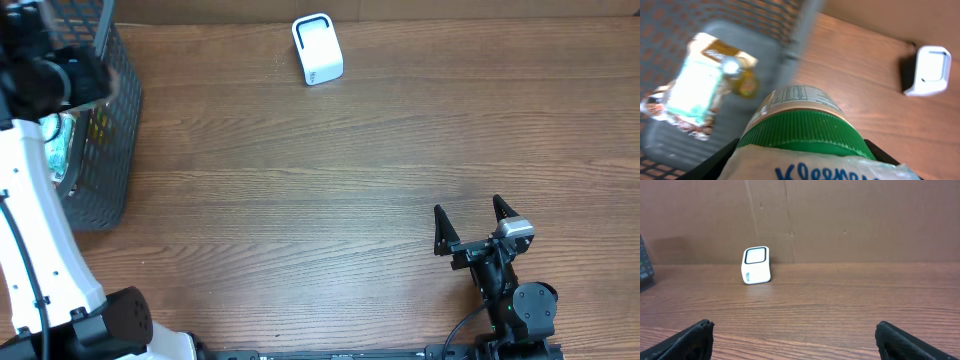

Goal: Scan the item barcode
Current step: 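Lift the jar and tissue pack out toward the white scanner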

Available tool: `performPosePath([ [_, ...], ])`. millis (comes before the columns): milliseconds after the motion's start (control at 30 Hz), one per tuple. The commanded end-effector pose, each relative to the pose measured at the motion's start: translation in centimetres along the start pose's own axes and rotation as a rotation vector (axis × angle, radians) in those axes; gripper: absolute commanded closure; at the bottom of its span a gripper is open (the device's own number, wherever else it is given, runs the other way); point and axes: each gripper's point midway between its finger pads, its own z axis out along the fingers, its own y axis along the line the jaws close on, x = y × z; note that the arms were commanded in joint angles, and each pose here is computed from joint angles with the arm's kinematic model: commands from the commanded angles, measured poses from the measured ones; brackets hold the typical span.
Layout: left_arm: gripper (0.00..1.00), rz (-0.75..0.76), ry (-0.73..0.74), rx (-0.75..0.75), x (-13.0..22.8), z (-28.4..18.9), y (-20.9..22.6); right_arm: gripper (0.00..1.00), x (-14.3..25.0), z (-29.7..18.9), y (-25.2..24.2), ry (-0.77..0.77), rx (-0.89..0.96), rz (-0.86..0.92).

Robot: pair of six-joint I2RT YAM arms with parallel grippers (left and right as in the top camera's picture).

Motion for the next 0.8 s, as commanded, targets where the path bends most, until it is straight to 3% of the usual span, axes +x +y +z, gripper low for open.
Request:
performPosePath([
  [0,0.8,0.047,-0.048,0.066,-0.1,-2.4,-3.5,0.0,0.2,0.0,-0.1,-0.002,0.008,-0.002],
  [433,0.8,0.235,0.099,0.176,5.2,-2.1,-12.1,0.0,0.2,0.0,-0.1,-0.002,0.008,-0.002],
  [533,0.83,0.231,0.136,0.191,6.4,-1.8,-13.6,0.0,0.2,0.0,-0.1,-0.002,0.008,-0.002],
  [767,0.83,0.319,0.288,0.22,10.6,0.3,-17.4,0.0,0.2,0.0,-0.1,-0.002,0.008,-0.002],
])
